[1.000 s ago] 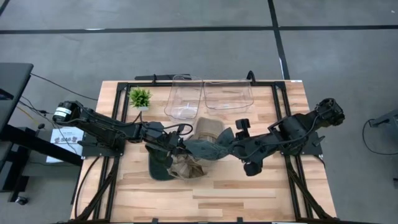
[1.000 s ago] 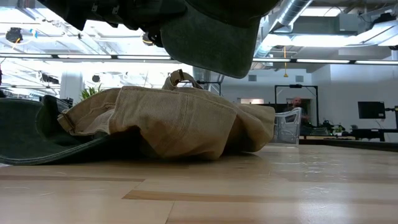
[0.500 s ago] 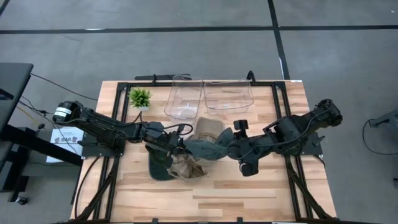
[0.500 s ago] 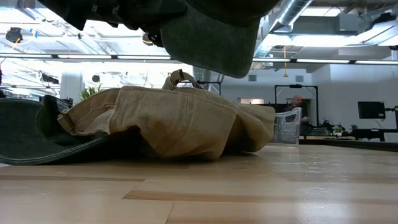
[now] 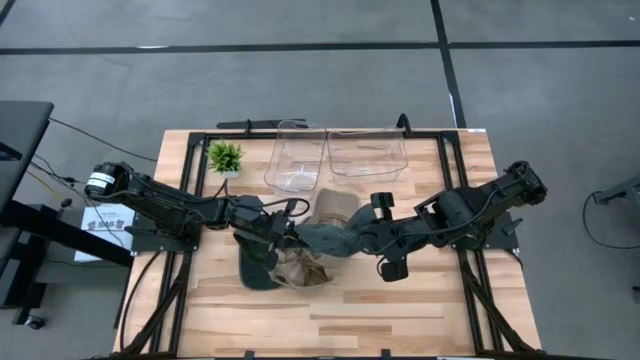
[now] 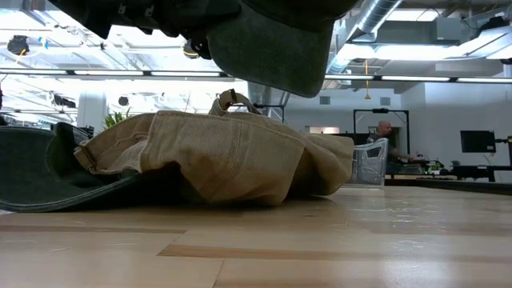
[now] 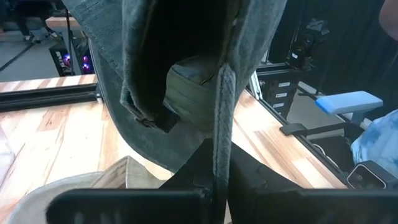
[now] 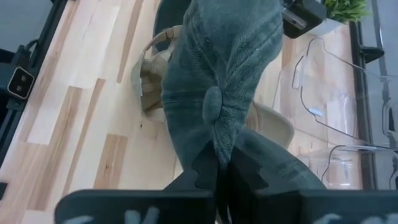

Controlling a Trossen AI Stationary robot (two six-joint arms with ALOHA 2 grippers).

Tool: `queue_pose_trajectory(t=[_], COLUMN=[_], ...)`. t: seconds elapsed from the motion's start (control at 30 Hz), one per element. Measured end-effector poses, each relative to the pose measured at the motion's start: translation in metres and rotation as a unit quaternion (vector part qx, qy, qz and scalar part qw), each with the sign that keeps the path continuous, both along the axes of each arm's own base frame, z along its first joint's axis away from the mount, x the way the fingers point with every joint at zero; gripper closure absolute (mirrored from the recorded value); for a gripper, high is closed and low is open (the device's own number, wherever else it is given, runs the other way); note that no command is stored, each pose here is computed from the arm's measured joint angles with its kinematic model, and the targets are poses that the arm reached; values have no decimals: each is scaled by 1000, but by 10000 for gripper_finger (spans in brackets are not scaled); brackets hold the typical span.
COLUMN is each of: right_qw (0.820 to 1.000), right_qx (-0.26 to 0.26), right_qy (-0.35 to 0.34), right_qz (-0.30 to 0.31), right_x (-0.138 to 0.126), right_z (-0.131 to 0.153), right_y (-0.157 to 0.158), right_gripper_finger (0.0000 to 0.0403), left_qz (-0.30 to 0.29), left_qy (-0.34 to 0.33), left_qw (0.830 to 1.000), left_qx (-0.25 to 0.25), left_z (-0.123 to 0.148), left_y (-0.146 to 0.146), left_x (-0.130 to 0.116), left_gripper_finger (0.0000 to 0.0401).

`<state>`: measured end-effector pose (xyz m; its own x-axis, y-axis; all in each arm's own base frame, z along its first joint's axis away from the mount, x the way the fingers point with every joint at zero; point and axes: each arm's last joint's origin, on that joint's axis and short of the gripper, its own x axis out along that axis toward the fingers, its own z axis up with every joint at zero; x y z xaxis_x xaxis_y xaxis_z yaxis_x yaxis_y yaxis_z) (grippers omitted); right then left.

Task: Pick & Place hat
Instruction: Put the right black cap into the right transparent bin

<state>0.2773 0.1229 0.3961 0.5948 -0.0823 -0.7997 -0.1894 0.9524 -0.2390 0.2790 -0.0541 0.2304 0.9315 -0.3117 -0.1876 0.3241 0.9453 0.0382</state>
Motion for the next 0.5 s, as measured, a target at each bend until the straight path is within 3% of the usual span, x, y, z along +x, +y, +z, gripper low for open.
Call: queue_pose_trajectory(t=[0.2, 0.5], right_qw=[1000, 1000], right_qx=[2, 0], right_qy=[-5, -5], right_qz=[-1, 2], right_x=[1, 1], right_z=[0, 0], right_y=[0, 0], right_gripper_finger=[398, 401], left_qz=[-1, 26], left_qy=[-9, -22], left_qw=[1000, 999], left_qx=[1, 4], left_z=[2, 4], left_y=[0, 1], left_x=[0, 1], left_gripper_finger=[372, 325])
